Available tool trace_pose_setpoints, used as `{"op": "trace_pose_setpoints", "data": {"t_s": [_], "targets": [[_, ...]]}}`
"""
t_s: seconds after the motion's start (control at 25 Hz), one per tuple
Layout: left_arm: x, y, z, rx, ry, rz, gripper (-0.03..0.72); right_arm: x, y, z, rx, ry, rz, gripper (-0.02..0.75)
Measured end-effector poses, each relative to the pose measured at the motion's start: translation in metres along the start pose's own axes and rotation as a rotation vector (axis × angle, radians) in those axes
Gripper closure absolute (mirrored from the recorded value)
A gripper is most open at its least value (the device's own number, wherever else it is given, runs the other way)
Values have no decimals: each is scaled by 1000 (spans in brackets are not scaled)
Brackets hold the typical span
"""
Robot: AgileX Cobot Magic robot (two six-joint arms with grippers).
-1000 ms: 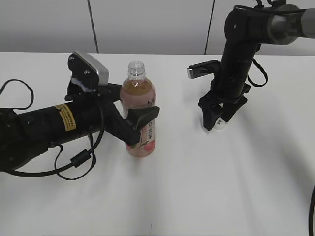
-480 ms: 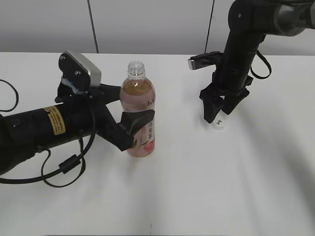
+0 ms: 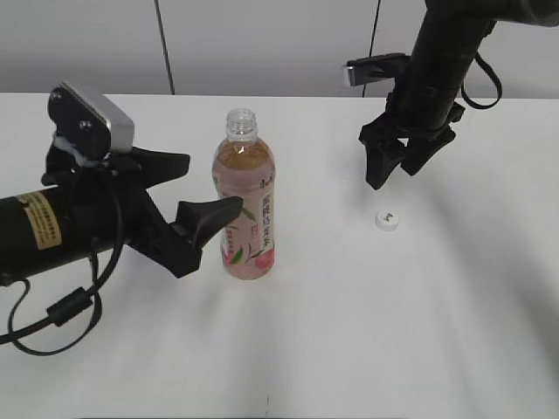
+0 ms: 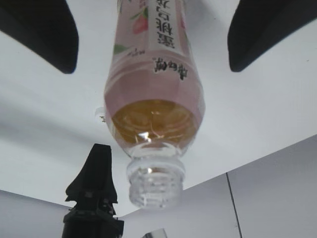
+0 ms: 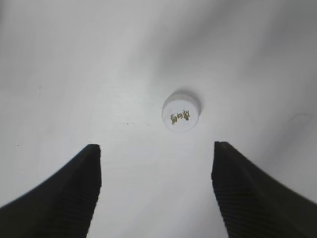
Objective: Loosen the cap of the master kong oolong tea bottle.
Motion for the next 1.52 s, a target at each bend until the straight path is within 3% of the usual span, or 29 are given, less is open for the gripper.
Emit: {"op": "trace_pose_setpoints", "data": {"t_s": [0.68, 1.04, 1.28, 1.52], "targets": [[8, 89, 58, 2, 87, 227, 174, 21, 107, 0, -203, -109, -94, 213], [25, 134, 75, 147, 212, 437, 180, 48, 106, -47, -137, -125, -67, 237], [0, 143, 72, 330, 233, 347, 187, 67, 109, -82, -109, -131, -55, 237], [-22, 168, 65, 390, 256, 278, 189, 95, 141, -121, -180, -122, -94, 239]]}}
Point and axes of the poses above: a point on each arm's last joint axis where the gripper is mounted, y pointing back along that axis away from the gripper, x along the wrist's bending axis when the last joint is at zero, z = x × y, the point moved 9 cm from there along -y, pointing out along that axis toward the gripper, and after that the axes turned 9 degrees about y, right-handed, at the moved point
